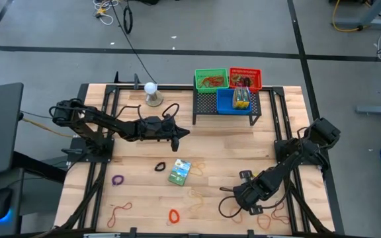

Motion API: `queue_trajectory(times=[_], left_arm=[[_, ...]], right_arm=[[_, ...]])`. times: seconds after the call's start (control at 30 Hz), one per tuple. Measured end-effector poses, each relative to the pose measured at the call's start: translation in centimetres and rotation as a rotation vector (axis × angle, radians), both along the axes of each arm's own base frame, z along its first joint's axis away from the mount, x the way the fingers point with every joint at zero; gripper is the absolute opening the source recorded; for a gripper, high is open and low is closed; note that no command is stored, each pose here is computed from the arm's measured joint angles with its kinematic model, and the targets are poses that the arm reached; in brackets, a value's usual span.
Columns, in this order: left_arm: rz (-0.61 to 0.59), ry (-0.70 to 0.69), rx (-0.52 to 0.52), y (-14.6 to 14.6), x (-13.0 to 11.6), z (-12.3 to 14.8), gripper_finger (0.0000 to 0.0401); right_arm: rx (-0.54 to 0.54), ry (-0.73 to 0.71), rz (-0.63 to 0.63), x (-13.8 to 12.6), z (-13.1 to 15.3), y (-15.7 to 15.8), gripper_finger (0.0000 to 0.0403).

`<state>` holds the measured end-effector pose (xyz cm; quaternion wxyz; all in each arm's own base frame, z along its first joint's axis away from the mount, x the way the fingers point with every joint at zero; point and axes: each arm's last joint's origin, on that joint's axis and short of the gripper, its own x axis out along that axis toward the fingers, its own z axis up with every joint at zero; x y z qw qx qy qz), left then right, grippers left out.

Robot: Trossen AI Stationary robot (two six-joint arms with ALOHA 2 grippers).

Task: Pick & Place Office Desk Supplies
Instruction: Put the blue spiral keychain into the red bin

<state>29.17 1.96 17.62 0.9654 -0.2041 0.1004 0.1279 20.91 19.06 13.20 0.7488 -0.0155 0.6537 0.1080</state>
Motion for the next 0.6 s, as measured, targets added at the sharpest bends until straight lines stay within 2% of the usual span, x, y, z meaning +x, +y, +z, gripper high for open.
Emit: queue_trajectory(times=[0.17,0.27,0.43,0.6], left_arm=[[0.0,0.0,0.0,0.0,0.0,0.0,0.0012],[0.0,0.0,0.0,0.0,0.0,0.0,0.0012],[-0.001,0.002,0.0,0.0,0.0,0.0,0.0012],[-0.008,0.007,0.002,-0.1,0.0,-0.1,0.0012]], right_arm=[[0.016,0.008,-0.093,0.0,0.2,-0.1,0.0037],[0.029,-0.009,-0.21,0.1,0.6,-0.3,0.0031],[0.093,-0.06,-0.529,1.0,2.4,-1.7,0.0029],[0.117,-0.122,-0.951,2.2,3.4,-4.1,0.0027]])
